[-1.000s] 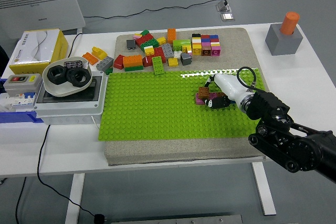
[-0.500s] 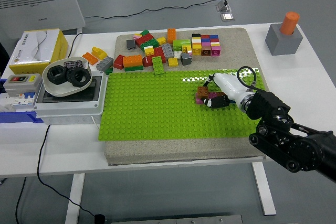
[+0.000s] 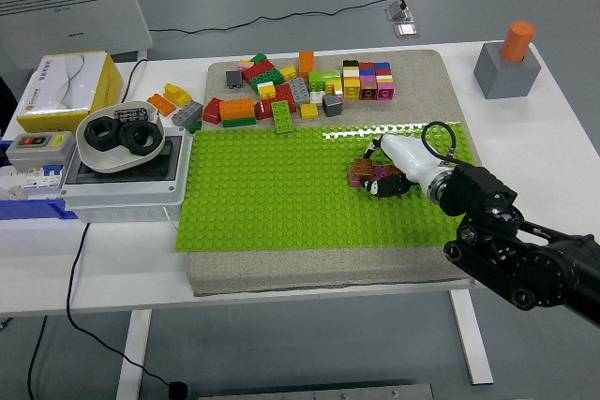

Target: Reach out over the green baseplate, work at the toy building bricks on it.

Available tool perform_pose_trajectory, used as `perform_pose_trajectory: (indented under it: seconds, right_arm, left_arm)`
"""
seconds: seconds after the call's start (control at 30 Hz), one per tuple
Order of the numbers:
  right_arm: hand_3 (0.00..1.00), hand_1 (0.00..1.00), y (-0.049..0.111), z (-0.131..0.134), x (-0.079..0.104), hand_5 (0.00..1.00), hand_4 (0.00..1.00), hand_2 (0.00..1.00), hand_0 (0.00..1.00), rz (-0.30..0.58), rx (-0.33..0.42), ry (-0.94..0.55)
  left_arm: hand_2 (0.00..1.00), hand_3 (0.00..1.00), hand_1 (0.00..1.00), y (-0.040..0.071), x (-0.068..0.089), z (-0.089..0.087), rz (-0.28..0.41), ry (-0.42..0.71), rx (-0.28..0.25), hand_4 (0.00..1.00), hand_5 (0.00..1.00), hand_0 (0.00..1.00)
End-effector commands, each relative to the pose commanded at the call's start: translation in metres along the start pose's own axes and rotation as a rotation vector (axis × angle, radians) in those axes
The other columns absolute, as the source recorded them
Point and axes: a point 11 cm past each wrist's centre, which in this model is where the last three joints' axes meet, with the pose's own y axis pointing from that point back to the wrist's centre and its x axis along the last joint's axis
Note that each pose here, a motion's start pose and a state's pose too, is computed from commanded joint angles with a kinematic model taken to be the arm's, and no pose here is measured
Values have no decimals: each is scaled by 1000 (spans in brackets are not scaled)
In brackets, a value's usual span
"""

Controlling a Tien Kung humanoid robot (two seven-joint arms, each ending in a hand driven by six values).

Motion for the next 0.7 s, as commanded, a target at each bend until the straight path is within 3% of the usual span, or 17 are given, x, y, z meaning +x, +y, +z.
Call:
perform_pose_trajectory:
  seconds: [0.13, 0.17, 0.33, 0.37, 0.7]
  right_arm:
    - [508, 832, 0, -1, 0, 207, 655, 823, 820, 0, 2, 2]
    - [573, 834, 0, -2, 0, 207, 657, 825, 824, 0, 3, 2]
    - [573, 834, 0, -3, 0, 207, 657, 825, 824, 0, 5, 3]
    - [630, 837, 0, -3, 0, 208, 657, 829, 825, 0, 6, 3]
    - [642, 839, -1, -5, 0, 208, 661, 831, 825, -1, 6, 4]
  left_arm:
    - [610, 446, 706, 0, 0, 0, 0, 0, 0, 641, 312, 761]
    - [610, 446, 707, 0, 0, 0, 0, 0, 0, 641, 312, 761]
    - [610, 446, 707, 0, 0, 0, 0, 1, 0, 641, 312, 761]
    - [610, 446, 707, 0, 0, 0, 0, 1, 0, 641, 312, 761]
    - [610, 446, 707, 0, 0, 1, -1, 1, -1, 641, 312, 761]
